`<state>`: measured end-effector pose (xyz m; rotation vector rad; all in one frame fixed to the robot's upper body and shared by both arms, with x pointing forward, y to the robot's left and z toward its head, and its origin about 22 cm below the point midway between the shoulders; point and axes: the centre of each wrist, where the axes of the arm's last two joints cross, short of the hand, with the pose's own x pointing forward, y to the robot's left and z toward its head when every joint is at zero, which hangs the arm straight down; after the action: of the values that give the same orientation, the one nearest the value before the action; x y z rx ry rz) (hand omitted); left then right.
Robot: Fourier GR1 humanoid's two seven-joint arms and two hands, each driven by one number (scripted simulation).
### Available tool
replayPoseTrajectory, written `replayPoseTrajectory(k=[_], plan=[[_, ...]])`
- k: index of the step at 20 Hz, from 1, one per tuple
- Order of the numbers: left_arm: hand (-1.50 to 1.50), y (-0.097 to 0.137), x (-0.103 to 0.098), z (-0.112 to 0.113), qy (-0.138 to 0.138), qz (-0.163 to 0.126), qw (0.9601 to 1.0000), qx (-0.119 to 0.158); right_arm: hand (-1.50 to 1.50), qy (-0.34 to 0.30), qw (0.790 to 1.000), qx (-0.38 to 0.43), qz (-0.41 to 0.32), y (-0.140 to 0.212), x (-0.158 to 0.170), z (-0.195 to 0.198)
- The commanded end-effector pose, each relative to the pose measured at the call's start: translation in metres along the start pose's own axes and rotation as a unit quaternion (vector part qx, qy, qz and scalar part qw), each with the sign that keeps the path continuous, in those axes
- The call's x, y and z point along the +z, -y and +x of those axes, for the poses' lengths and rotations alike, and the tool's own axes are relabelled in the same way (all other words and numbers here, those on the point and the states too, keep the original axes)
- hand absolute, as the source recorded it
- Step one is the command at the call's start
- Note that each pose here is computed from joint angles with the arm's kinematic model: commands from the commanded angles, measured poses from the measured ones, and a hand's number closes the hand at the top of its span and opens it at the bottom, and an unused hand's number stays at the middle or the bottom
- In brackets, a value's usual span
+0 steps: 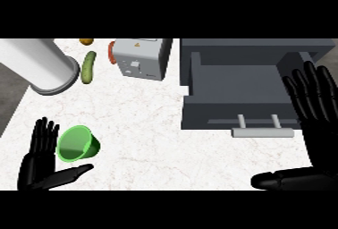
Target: Pick up the cup, place it into the drawer and close the drawer
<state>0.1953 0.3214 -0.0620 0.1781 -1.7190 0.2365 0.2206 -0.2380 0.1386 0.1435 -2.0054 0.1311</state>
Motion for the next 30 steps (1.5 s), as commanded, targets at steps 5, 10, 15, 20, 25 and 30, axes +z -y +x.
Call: replayPoseTrajectory(k=[5,10,15,20,25,30], plan=[[-1.50,-0.011,0.008,-0.024,-0.002,0.010,0.9999,0.008,-1.50,0.003,1.000,-0.007,-0.006,0.011,-0.005,-0.003],[-1.50,-0.006,0.004,-0.039,0.012,0.023,0.9997,0.005,-1.50,-0.007,1.000,-0.005,-0.001,0.010,-0.012,-0.010],[-1.50,-0.025,0.006,-0.062,-0.010,0.026,0.9996,0.007,-1.50,-0.004,1.000,-0.006,0.005,-0.003,0.003,-0.002],[-1.50,-0.018,-0.009,-0.072,-0.010,0.017,0.9998,-0.001,-1.50,-0.005,1.000,-0.005,0.009,0.006,0.006,-0.001],[-1.50,-0.007,-0.024,-0.077,-0.003,-0.001,0.9999,0.011,-1.50,-0.001,1.000,-0.001,0.008,-0.002,-0.011,0.012],[-1.50,0.003,-0.020,-0.078,-0.009,-0.001,0.9993,0.035,-1.50,0.000,1.000,-0.001,0.001,-0.014,0.001,0.019]])
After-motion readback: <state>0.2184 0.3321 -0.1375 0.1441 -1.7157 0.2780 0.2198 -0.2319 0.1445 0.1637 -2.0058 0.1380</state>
